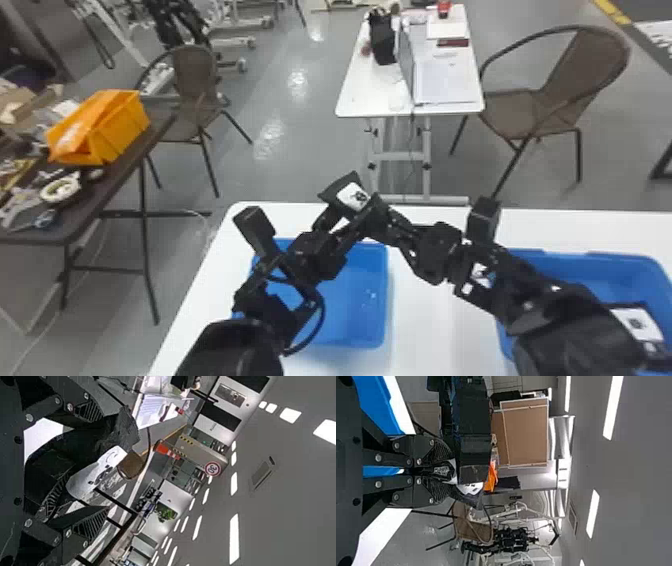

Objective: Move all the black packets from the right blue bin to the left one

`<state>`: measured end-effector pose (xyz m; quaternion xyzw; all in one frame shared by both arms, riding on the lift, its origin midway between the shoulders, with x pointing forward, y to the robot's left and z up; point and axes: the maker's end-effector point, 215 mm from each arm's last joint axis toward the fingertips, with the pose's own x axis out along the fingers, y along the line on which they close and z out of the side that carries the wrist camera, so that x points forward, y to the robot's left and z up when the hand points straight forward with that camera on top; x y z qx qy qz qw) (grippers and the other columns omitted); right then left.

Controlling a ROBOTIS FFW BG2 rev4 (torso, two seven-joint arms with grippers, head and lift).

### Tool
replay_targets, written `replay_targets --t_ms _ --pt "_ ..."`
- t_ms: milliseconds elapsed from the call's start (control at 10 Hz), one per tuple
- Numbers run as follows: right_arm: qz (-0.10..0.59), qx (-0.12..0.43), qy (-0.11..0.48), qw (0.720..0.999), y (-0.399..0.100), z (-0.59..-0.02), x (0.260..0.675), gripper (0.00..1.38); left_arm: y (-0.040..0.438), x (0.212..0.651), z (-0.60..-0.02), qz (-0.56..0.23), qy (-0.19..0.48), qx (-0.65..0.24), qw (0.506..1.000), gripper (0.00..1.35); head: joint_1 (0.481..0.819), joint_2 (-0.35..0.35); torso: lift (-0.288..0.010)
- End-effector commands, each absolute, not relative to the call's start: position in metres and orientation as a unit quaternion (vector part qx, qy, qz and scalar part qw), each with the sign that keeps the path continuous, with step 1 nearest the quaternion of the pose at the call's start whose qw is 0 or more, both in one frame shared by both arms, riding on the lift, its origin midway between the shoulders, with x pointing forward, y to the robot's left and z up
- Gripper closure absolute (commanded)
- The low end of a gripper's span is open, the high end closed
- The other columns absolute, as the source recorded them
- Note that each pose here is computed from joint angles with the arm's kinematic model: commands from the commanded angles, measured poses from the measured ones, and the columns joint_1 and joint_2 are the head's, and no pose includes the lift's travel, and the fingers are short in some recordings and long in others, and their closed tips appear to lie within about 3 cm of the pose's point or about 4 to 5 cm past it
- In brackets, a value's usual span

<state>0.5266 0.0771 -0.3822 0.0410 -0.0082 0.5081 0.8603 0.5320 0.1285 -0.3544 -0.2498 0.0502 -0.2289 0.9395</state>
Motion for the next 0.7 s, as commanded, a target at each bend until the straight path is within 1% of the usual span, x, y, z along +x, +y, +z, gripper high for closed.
replay_targets --t_ms 0,200,400,500,600 --pt "0.507 0.044 -0.004 0.861 0.077 -0.386 0.526 1.27 0.132 0.531 -0.354 -0.221 0.045 -0.261 0.939 1.22 0.695 0.211 0.000" --pt "0.499 0.055 0.003 0.865 0.072 -0.391 0.528 1.27 0.144 0.531 -0.346 -0.206 0.022 -0.258 0.944 1.22 0.695 0.214 0.000" --pt "0.498 0.053 0.019 0.865 0.070 -0.398 0.533 1.26 0.161 0.528 -0.349 -0.183 0.013 -0.257 0.949 1.22 0.695 0.222 0.000" --pt "0.499 0.063 0.041 0.863 0.068 -0.404 0.535 0.86 0.174 0.525 -0.349 -0.167 0.003 -0.252 0.953 1.22 0.695 0.230 0.000" --pt "0.497 0.072 0.042 0.864 0.062 -0.400 0.536 0.15 0.184 0.524 -0.346 -0.156 -0.007 -0.248 0.956 1.22 0.695 0.242 0.000"
